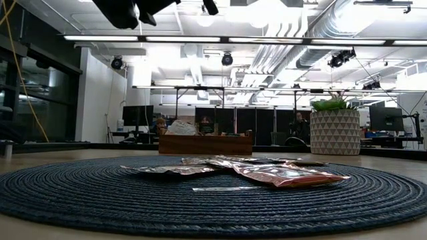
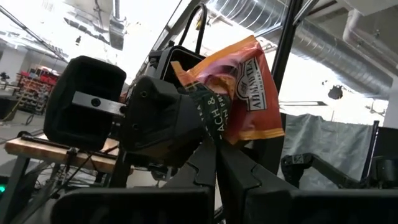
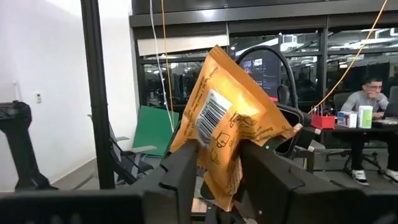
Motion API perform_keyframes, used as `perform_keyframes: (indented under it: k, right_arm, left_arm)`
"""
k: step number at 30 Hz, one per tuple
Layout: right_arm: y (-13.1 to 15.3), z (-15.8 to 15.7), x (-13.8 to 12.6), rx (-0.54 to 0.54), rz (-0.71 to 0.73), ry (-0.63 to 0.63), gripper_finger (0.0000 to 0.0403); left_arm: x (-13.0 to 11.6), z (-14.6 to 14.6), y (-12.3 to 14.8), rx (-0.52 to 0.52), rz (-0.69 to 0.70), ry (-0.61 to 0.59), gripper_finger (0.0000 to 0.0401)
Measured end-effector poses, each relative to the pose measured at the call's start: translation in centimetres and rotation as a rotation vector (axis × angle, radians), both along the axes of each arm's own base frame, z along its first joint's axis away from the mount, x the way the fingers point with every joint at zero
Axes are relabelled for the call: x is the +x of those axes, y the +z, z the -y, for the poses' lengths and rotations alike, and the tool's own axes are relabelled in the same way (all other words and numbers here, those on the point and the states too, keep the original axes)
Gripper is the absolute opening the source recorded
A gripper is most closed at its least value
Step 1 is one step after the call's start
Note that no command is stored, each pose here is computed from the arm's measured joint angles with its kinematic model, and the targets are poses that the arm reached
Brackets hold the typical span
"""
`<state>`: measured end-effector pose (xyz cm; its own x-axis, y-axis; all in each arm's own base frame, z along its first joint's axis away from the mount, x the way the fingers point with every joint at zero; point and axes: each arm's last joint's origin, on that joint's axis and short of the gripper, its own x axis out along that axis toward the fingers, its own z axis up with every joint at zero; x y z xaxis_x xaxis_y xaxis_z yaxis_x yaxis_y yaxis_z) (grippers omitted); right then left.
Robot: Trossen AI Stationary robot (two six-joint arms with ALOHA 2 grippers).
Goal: Pick & Place Tea
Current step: Put the orange tea bag into the right section of the wooden organizer
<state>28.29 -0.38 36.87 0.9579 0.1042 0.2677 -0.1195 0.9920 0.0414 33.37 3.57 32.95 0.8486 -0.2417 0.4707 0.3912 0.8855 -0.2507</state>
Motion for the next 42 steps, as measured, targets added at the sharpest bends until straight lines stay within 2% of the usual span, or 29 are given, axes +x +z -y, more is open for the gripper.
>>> perform_keyframes:
  k: [8, 13, 20, 23, 30, 35, 38, 42]
  right_arm:
    - [0.7, -0.1, -1.7, 0.047, -0.055, 0.016, 0.0184]
    - [1.4, 0.1, -3.5, 0.066, -0.097, -0.033, 0.0209]
    - [1.7, 1.1, -6.6, 0.306, -0.219, -0.049, 0.0214]
    - [1.2, 1.4, -7.2, 0.373, -0.293, -0.062, 0.0214]
    - [0.5, 1.8, -7.0, 0.456, -0.379, 0.025, 0.0216]
    - [-0.1, 1.9, -6.3, 0.457, -0.418, 0.065, 0.0216]
    - [-0.8, 2.0, -5.5, 0.442, -0.454, 0.071, 0.0216]
    - [-1.8, 2.1, -4.3, 0.432, -0.528, 0.067, 0.0216]
  left_arm:
    - [0.2, 0.0, -0.4, 0.042, -0.045, 0.003, 0.0000]
    - [0.5, 0.0, -1.0, 0.064, -0.096, -0.001, 0.0000]
    - [0.8, 0.0, -2.3, 0.133, -0.231, -0.005, 0.0000]
    - [0.9, 0.0, -3.0, 0.164, -0.305, 0.002, 0.0000]
    - [1.1, 0.0, -4.6, 0.223, -0.450, 0.006, 0.0000]
    - [1.1, 0.0, -5.3, 0.255, -0.522, 0.021, 0.0000]
    - [1.5, -0.1, -4.5, 0.313, -0.593, 0.031, 0.0000]
    - [2.0, 0.1, -1.7, 0.453, -0.696, 0.046, 0.0000]
